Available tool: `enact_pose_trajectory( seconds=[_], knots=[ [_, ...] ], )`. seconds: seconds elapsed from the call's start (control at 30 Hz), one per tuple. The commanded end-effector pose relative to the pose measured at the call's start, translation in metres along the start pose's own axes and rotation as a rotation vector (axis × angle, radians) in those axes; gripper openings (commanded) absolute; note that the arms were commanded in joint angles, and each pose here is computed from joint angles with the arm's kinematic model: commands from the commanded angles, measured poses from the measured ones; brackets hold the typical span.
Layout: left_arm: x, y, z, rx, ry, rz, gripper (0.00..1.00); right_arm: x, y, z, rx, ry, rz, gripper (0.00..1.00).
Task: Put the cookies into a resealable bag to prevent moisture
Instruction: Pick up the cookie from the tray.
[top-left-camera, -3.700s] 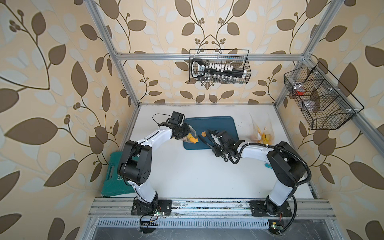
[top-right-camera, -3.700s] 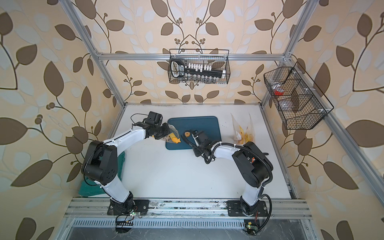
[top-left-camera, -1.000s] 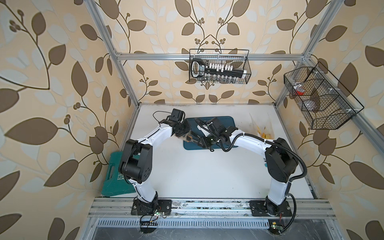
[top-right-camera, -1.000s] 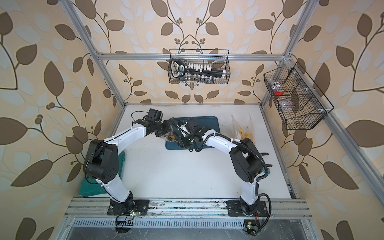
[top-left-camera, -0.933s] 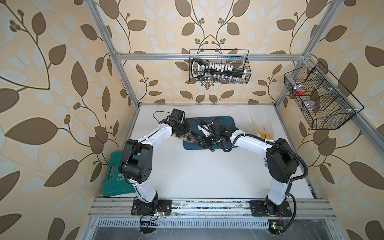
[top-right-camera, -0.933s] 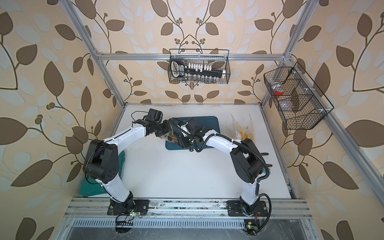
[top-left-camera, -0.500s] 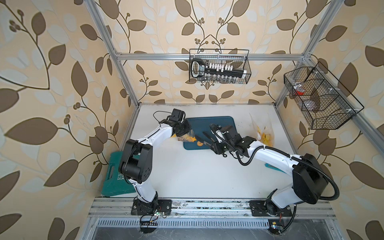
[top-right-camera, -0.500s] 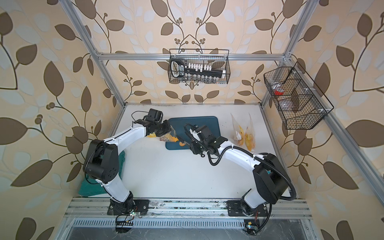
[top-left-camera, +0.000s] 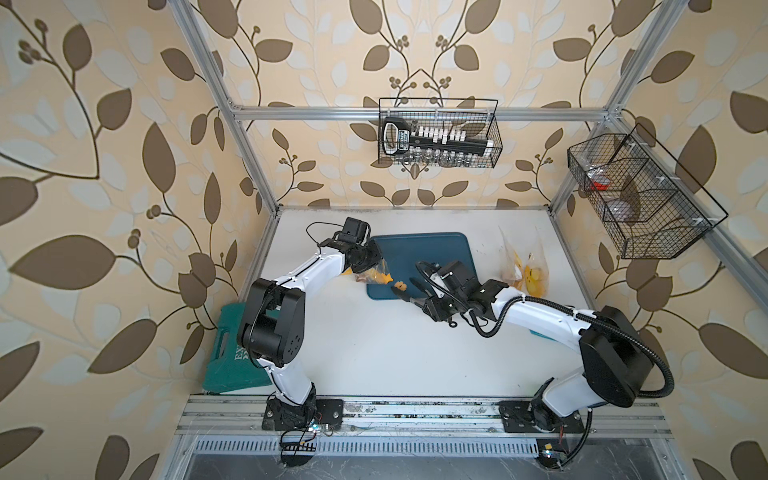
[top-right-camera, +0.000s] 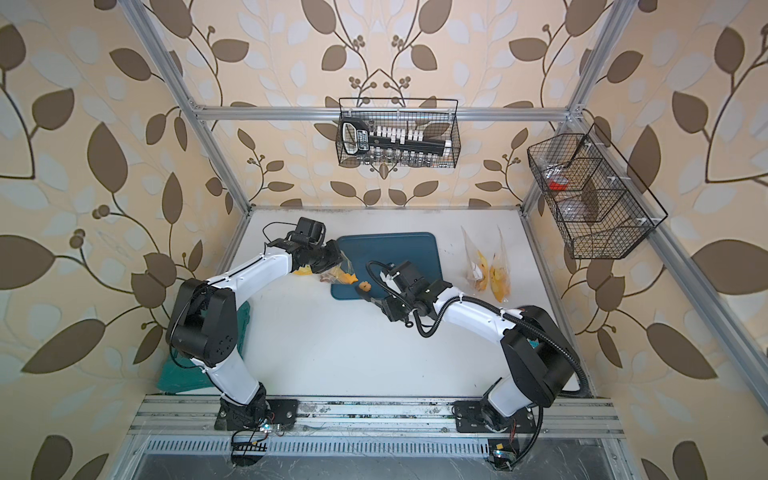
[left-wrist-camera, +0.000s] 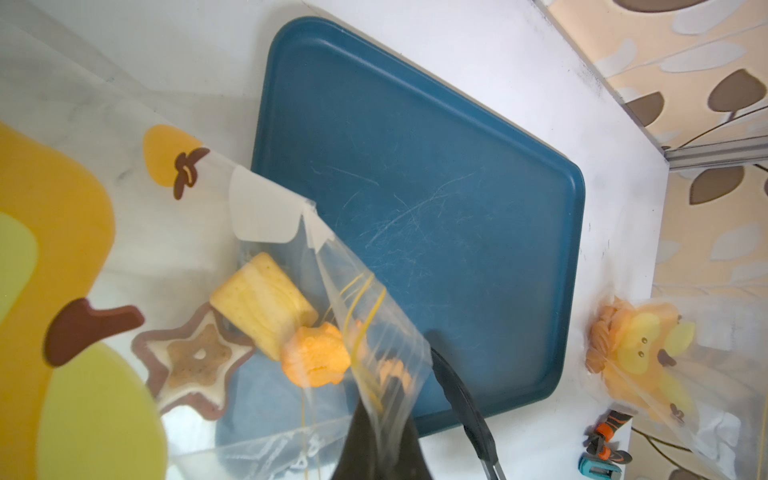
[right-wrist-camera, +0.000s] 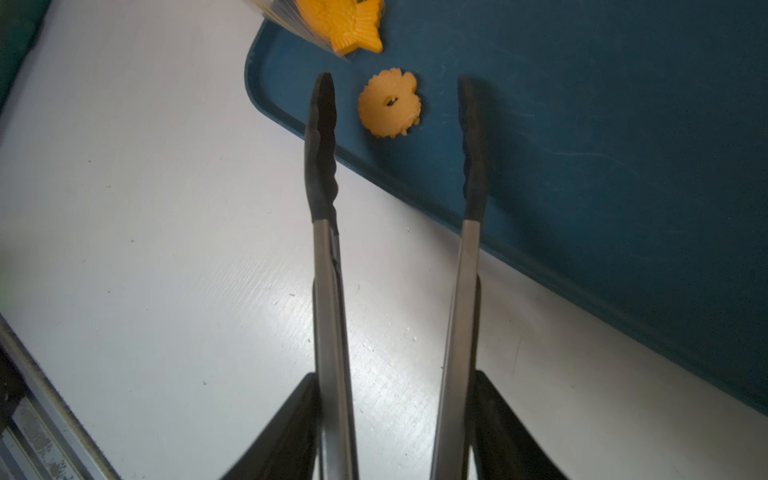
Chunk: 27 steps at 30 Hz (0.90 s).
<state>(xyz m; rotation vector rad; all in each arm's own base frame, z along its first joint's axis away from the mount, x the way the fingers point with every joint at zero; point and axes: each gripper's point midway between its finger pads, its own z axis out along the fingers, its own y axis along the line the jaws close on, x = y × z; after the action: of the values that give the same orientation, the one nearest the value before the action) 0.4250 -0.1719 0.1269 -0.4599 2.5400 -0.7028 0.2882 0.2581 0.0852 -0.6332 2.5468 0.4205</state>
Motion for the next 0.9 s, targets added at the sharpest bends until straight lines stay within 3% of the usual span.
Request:
enact_pose_trajectory(
  seconds=[0.0,0.17,0.5,0.7,0.87],
  knots=[
    [-0.006,-0.004,-0.009,0.018,-0.024,0.012,0.00,-0.007,0.002,0.002,0.058,0.014,-0.059,0.54],
    [-0.005,-0.002,-0.008,0.017,-0.022,0.012,0.00,0.000,0.001,0.010,0.122,0.065,-0.109,0.52],
    [-0.005,-0.001,-0.010,0.014,-0.029,0.013,0.00,-0.003,-0.010,0.008,0.191,0.067,-0.077,0.39],
    [-0.005,-0.001,-0.008,0.015,-0.023,0.011,0.00,-0.019,-0.008,-0.011,0.180,-0.051,-0.063,0.30],
    [-0.006,-0.003,-0.007,0.019,-0.022,0.011,0.00,-0.033,0.010,-0.032,0.076,-0.171,-0.064,0.27]
  ],
)
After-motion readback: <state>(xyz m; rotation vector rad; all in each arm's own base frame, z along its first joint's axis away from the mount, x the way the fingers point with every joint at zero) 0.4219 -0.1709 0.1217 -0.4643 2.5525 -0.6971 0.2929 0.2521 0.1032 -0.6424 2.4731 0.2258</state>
